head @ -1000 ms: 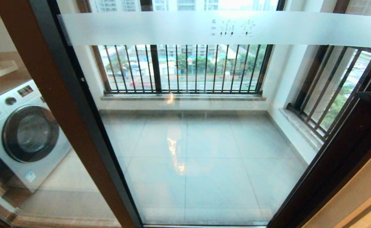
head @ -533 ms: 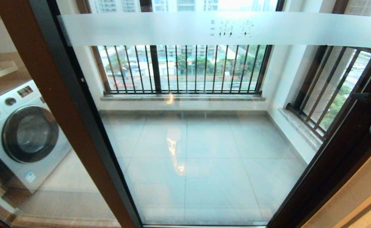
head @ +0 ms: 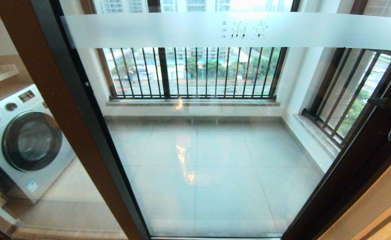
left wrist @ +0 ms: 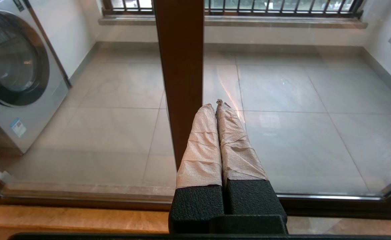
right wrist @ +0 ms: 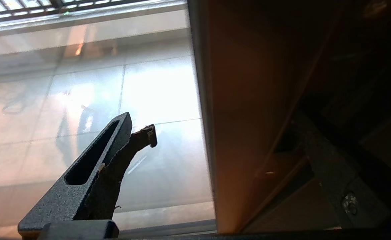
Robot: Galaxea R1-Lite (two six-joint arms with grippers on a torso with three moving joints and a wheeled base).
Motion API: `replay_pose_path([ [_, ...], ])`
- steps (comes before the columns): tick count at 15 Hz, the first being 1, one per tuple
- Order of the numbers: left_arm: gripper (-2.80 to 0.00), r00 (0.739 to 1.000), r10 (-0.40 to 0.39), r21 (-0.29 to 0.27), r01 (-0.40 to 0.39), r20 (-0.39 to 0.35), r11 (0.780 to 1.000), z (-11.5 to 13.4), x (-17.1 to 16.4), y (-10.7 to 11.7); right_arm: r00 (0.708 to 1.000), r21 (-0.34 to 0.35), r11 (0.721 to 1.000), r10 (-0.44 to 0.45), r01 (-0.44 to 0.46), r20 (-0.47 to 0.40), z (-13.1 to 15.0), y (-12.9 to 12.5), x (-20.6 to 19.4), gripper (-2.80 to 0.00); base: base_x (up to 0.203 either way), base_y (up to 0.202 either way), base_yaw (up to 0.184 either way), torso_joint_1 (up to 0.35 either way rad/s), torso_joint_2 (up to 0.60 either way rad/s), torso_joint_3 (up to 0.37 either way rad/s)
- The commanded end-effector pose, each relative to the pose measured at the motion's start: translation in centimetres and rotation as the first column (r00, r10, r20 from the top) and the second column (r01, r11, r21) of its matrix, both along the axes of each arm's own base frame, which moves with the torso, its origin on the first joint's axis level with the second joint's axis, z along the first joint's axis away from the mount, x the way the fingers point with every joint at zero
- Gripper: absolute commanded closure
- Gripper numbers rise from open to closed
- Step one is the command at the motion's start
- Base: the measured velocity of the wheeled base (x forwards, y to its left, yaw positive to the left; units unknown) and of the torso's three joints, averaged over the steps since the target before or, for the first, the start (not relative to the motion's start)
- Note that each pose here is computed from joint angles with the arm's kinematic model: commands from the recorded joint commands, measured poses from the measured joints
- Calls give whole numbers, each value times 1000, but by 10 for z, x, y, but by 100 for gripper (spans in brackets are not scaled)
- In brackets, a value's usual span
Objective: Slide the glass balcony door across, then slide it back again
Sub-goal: Open the slid door
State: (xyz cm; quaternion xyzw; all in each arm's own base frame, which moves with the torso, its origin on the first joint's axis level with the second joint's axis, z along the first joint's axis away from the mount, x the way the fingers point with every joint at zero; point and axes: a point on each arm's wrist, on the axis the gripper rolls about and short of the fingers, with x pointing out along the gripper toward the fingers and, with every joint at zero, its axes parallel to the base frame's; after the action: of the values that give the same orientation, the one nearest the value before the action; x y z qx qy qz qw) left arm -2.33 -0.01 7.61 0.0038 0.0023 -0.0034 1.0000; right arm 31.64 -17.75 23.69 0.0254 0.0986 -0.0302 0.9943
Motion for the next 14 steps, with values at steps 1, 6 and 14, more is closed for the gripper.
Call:
replay_pose_path([
  [1, 0, 1000, 1, 0, -1, 1, 1000, 0, 0, 0, 1000, 7, 1000, 6, -6, -4, -2, 0, 1, -280, 0, 0, 0, 0, 0, 0],
  [6, 0, 1000, 0, 0, 0, 1, 1000, 0, 0, 0, 1000, 24, 1000, 17, -17, -14, -8, -2, 2, -280, 0, 0, 0, 0, 0, 0],
  [14, 0, 1000, 1, 0, -1, 0, 1000, 0, 0, 0, 999, -14, 1000, -21, 21, 42, 8, -4, -18, -280, 0, 0, 0, 0, 0, 0],
])
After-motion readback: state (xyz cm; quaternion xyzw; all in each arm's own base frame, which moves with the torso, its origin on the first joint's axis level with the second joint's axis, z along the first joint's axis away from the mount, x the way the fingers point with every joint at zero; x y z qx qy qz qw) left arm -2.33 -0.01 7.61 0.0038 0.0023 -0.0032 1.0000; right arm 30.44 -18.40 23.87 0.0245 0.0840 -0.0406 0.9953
